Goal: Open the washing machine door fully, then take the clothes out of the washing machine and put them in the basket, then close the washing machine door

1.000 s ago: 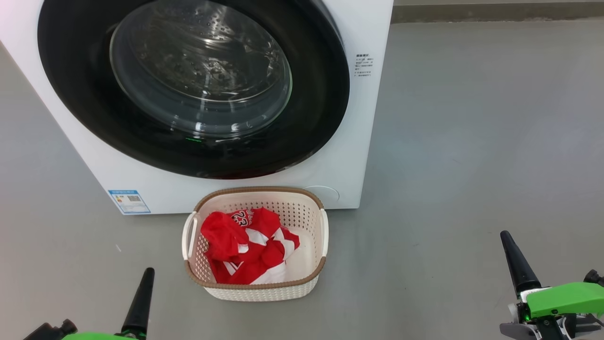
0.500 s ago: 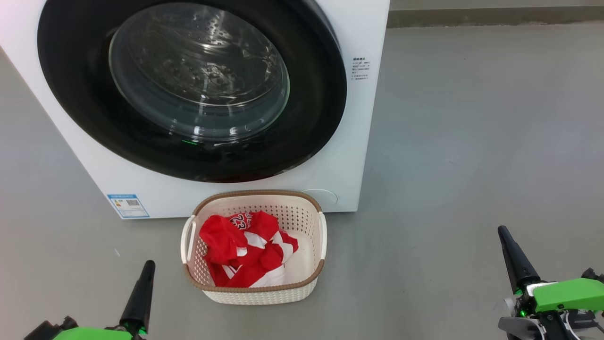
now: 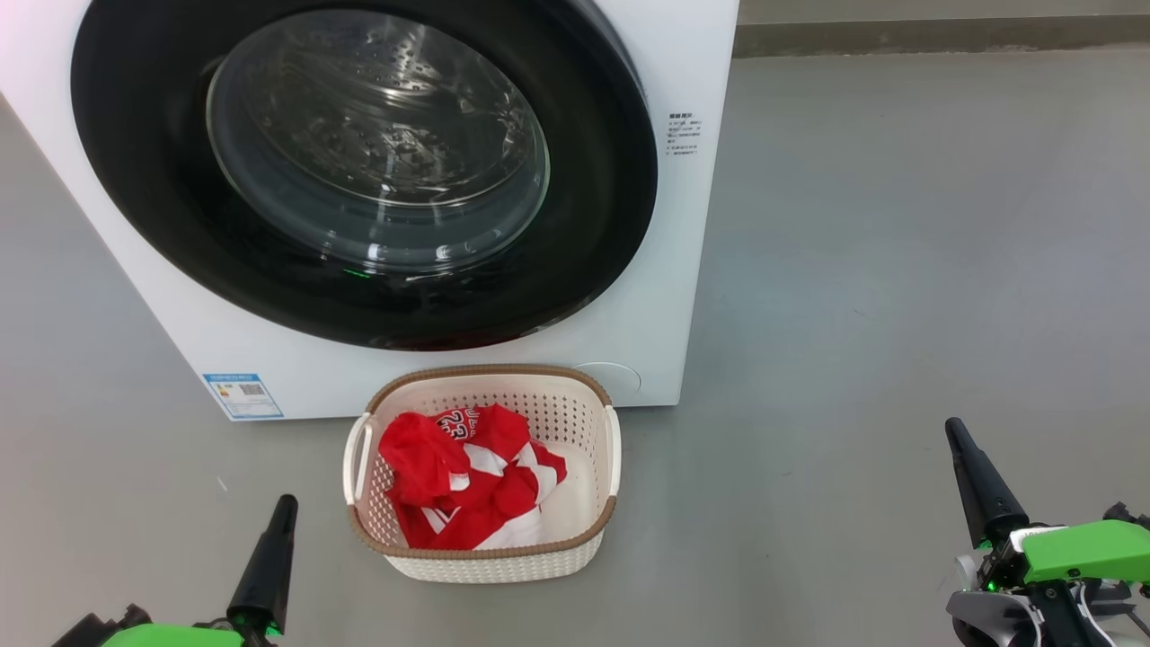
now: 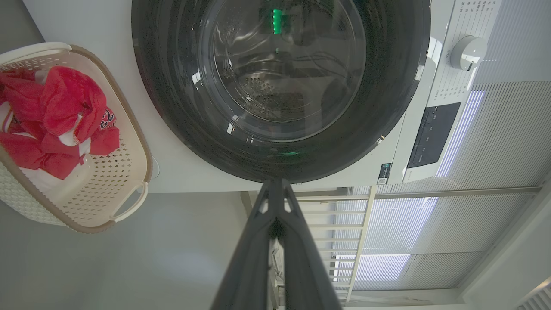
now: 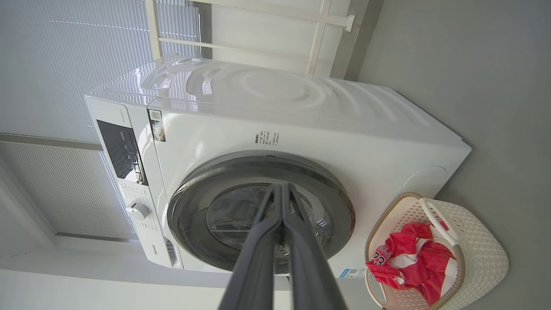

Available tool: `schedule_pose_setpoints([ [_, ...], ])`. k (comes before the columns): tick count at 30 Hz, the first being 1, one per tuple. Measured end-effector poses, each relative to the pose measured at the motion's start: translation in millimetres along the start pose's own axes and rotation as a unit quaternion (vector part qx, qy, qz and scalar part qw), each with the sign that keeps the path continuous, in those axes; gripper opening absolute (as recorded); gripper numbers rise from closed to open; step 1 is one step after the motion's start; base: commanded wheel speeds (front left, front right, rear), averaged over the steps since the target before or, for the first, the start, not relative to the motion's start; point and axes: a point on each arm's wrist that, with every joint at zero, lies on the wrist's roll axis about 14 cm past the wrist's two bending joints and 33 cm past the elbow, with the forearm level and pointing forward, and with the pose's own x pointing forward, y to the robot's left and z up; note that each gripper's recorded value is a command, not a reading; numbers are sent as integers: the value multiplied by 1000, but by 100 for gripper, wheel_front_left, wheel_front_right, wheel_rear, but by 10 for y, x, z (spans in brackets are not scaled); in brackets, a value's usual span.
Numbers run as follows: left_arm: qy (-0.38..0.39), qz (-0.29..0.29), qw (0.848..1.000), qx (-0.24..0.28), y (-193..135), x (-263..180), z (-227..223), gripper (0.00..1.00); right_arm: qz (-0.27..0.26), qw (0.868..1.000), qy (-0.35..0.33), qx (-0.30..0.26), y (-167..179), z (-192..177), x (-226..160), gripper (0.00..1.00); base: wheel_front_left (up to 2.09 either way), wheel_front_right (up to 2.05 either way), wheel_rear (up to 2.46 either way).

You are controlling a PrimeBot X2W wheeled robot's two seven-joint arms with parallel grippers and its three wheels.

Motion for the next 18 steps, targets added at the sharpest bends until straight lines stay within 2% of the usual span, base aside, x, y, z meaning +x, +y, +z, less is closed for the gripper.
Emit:
schedule_pose_setpoints([
  [18, -1, 0, 1000, 0, 0, 0, 3, 0, 0, 1000, 0, 0, 0, 0, 0, 0, 0, 0, 0],
])
